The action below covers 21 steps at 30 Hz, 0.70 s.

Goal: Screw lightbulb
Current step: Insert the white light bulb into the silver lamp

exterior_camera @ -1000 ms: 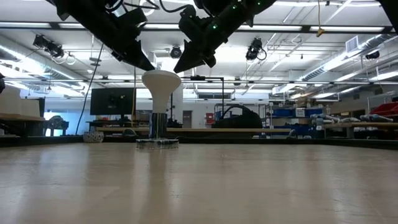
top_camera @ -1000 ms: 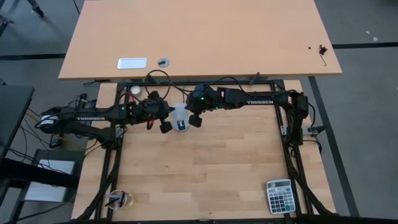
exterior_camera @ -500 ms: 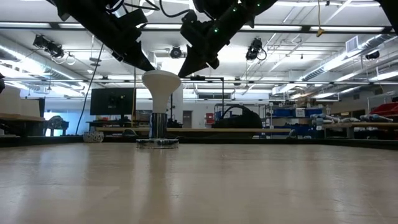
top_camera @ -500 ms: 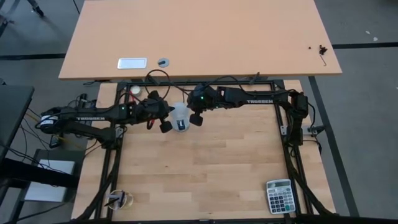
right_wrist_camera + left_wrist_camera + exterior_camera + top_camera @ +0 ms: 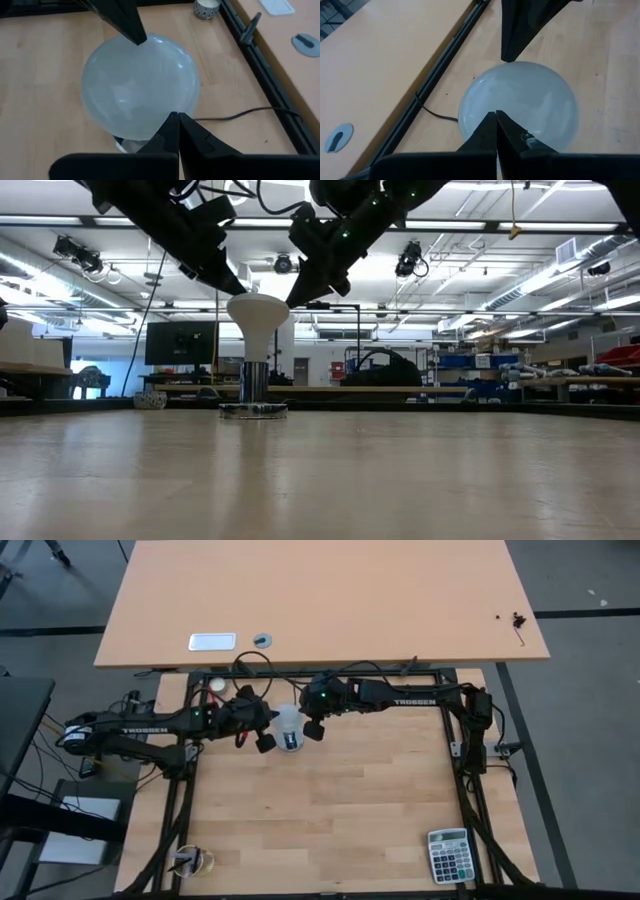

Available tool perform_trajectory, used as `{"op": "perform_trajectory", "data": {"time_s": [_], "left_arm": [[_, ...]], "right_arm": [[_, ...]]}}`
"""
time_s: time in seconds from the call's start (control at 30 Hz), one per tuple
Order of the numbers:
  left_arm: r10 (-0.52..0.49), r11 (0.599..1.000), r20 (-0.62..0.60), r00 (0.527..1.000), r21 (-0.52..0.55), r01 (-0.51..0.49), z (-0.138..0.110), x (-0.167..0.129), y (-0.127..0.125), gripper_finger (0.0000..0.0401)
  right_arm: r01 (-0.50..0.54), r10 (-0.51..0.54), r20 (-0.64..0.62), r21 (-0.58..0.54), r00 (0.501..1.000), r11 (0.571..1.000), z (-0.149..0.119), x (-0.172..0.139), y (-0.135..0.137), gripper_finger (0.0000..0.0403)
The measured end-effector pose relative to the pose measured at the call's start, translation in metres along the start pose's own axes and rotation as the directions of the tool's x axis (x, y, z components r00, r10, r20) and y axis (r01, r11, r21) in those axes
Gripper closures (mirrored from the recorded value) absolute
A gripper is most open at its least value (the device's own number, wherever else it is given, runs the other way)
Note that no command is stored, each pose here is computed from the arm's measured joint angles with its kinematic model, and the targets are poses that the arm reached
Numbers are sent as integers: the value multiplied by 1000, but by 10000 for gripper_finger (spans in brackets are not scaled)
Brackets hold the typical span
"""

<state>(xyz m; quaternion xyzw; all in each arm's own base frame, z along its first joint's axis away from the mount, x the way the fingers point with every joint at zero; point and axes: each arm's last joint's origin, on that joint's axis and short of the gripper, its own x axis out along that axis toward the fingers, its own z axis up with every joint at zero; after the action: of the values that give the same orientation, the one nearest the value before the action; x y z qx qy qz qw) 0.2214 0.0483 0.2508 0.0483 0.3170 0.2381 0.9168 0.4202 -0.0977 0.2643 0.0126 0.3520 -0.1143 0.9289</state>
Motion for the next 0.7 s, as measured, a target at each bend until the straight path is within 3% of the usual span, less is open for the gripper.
{"op": "perform_trajectory", "data": {"time_s": [0.2,0.5,0.7], "left_arm": [[-4,1000,0,1000,-2,4,0,0,0,401],[-6,1000,-11,1000,-2,6,-1,0,0,401],[-1,1000,-11,1000,-6,1,-1,1,1,401]], "right_arm": [[-5,5,-5,2,1000,1000,-1,0,1,394],[-92,92,-21,8,996,996,-2,-1,14,394],[-224,224,-25,23,974,974,-2,-1,22,394]]}}
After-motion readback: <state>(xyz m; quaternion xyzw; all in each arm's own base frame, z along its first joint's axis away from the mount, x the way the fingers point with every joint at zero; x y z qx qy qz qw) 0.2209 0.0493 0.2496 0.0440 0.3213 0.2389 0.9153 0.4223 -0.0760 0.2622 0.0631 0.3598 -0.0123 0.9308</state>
